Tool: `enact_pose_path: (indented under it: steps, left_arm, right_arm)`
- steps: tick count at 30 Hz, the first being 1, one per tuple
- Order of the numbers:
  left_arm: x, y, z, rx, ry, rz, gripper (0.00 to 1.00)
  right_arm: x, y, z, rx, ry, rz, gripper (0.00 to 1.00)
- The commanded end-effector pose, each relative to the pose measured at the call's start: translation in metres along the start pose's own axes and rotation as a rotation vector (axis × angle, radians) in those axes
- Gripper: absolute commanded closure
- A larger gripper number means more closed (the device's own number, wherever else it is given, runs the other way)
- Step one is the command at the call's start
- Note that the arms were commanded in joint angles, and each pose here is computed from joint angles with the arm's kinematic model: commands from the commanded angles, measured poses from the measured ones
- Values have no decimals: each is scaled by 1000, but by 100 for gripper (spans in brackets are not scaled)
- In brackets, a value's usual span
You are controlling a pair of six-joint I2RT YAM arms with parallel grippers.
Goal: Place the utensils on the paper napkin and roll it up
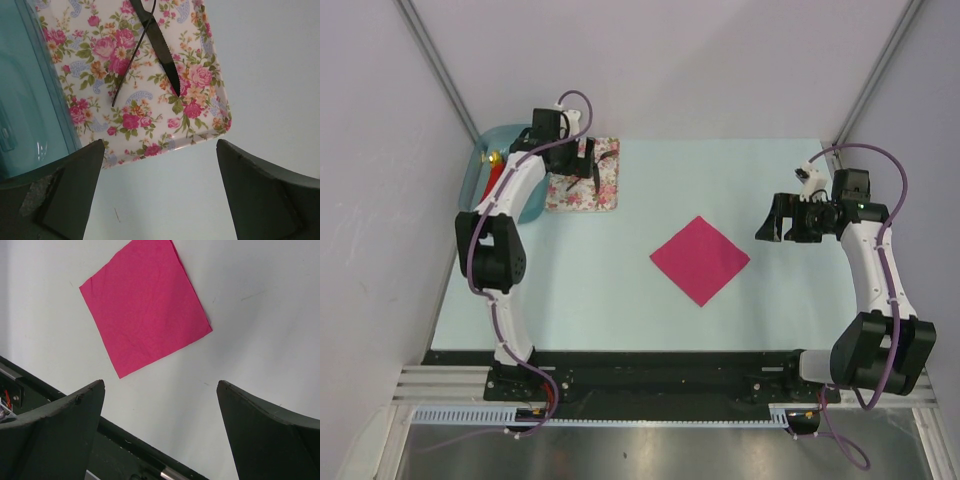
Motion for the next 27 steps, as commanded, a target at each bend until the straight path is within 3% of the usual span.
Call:
enact_pose_path:
  steps: [1, 6, 10, 20, 27]
  left_arm:
    - [-12, 5, 20, -6, -26, 31, 0]
    - [-22, 10, 47, -23, -52, 18, 0]
    - [-14, 18, 84, -59, -2, 29, 1]
    - [-6, 35, 118, -63, 8, 70, 23]
    - [1, 46, 130, -69, 64, 78, 27]
  right_arm:
    - [-12, 5, -5, -6, -46, -7, 0]
    - [-22, 1, 2, -26, -32, 14, 0]
    - [-30, 0, 5, -45, -26, 25, 0]
    - [-29, -6, 18, -63, 15, 49, 0]
    - [-31, -5, 17, -65, 14, 44, 0]
Point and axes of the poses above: each gripper's point midway between its finger pads, its own z axis out along the fingers, its own y axis along the line the jaws close on, x = y × z, the point moved 9 cm from there along -z, back along the fingers, and after that the axes turned 2 degrees about -z, right-handed, at the moved point
